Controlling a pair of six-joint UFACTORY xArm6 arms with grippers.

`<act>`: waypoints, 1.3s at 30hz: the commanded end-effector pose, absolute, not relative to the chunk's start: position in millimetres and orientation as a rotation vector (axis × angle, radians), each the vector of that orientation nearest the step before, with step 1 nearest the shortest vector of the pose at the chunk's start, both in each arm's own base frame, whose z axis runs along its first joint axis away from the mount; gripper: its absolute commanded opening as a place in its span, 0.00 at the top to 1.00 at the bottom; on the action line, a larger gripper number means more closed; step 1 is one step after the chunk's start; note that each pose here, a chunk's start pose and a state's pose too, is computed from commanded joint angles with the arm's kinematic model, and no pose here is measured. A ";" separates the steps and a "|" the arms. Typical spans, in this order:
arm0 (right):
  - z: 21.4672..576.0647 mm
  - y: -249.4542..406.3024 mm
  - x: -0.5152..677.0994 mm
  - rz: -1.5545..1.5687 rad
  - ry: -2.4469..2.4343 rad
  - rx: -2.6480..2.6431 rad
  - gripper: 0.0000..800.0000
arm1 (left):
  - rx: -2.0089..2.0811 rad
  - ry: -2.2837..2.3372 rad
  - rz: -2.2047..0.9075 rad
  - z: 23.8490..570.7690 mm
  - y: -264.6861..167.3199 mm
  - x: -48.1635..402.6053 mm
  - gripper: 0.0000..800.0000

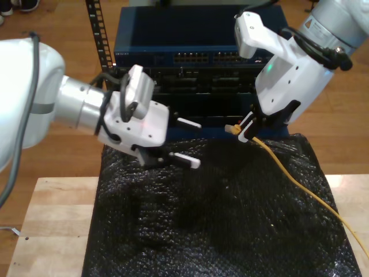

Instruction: Grab the cable and plug it in

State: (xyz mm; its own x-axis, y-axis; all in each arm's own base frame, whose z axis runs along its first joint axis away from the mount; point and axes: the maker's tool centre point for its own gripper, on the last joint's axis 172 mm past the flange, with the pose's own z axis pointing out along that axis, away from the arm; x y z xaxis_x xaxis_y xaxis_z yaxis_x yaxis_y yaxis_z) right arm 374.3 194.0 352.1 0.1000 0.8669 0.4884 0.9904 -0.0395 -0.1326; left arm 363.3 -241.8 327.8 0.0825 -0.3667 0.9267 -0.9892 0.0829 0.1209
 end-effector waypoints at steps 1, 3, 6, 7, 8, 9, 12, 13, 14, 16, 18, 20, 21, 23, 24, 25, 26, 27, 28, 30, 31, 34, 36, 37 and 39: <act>352.1 194.0 374.3 -0.383 -1.811 -1.955 0.99 | 1.439 -1.432 0.861 330.0 -242.5 364.6 0.06; 350.9 193.9 374.5 -0.381 -1.810 -1.956 0.98 | 1.442 -1.413 0.864 334.0 -243.8 366.4 0.07; 351.3 194.7 373.8 -0.381 -1.814 -1.954 0.98 | 1.440 -1.394 0.870 338.0 -244.9 366.7 0.12; 350.7 194.6 373.5 -0.379 -1.814 -1.954 0.98 | 1.440 -1.392 0.868 338.1 -245.0 366.3 0.14; 349.4 194.5 372.9 -0.375 -1.812 -1.954 0.98 | 1.439 -1.394 0.869 338.7 -245.0 366.2 0.14; 347.1 194.7 372.0 -0.371 -1.808 -1.954 0.98 | 1.437 -1.393 0.871 339.7 -245.3 366.3 0.16; 343.4 194.9 370.7 -0.363 -1.804 -1.954 0.98 | 1.437 -1.392 0.871 339.9 -244.9 366.3 0.23; 343.4 195.5 370.4 -0.363 -1.806 -1.952 0.98 | 1.437 -1.392 0.871 339.9 -244.9 366.3 0.24; 343.4 196.0 370.1 -0.362 -1.807 -1.951 0.98 | 1.436 -1.394 0.872 339.9 -244.9 366.3 0.24; 343.0 197.0 370.3 -0.363 -1.807 -1.949 0.98 | 1.433 -1.392 0.869 339.6 -245.1 365.7 0.27; 341.9 197.5 370.2 -0.360 -1.805 -1.950 0.98 | 1.433 -1.392 0.867 339.1 -245.7 365.0 0.27; 340.2 197.7 369.6 -0.356 -1.801 -1.949 0.98 | 1.433 -1.392 0.867 339.1 -245.7 365.0 0.27; 338.3 197.6 369.1 -0.349 -1.796 -1.951 0.98 | 1.431 -1.395 0.869 339.6 -245.7 364.9 0.27; 336.3 200.1 366.8 -0.343 -1.791 -1.945 0.98 | 1.431 -1.395 0.869 339.1 -245.7 365.0 0.27; 335.5 201.8 365.9 -0.343 -1.790 -1.941 0.98 | 1.430 -1.396 0.870 339.1 -245.7 365.0 0.27; 333.7 203.4 364.4 -0.336 -1.792 -1.937 0.98 | 1.430 -1.396 0.870 339.1 -245.7 365.0 0.27; 333.4 204.9 364.7 -0.337 -1.793 -1.935 0.98 | 1.430 -1.396 0.870 339.1 -245.7 365.0 0.26; 331.8 207.1 365.4 -0.336 -1.795 -1.934 0.98 | 1.429 -1.397 0.871 339.1 -245.7 365.0 0.26; 330.6 209.1 366.0 -0.336 -1.800 -1.932 0.98 | 1.428 -1.399 0.872 339.1 -245.7 365.0 0.26; 327.3 214.2 366.2 -0.331 -1.809 -1.924 0.98 | 1.425 -1.404 0.876 339.1 -245.7 365.0 0.26; 326.2 216.5 365.5 -0.327 -1.813 -1.919 0.98 | 1.423 -1.406 0.878 339.1 -245.7 365.0 0.26; 323.1 218.3 365.3 -0.318 -1.813 -1.915 0.98 | 1.419 -1.410 0.880 338.5 -245.7 364.6 0.26; 321.3 218.9 365.7 -0.314 -1.812 -1.914 0.98 | 1.419 -1.411 0.881 338.5 -245.7 364.6 0.26; 320.8 218.9 366.6 -0.315 -1.808 -1.919 0.98 | 1.419 -1.411 0.881 338.5 -245.7 364.6 0.27; 321.1 218.9 368.3 -0.319 -1.801 -1.929 0.98 | 1.418 -1.413 0.880 337.6 -245.6 364.1 0.30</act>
State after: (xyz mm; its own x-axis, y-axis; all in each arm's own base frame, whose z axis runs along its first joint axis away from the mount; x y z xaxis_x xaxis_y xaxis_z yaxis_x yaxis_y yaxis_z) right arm 368.3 218.9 321.1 0.1075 0.8711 0.4792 0.9827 -0.0199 -0.1843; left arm 364.1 -245.6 337.6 0.0862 -0.3328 0.9391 -0.9895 0.0808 0.1195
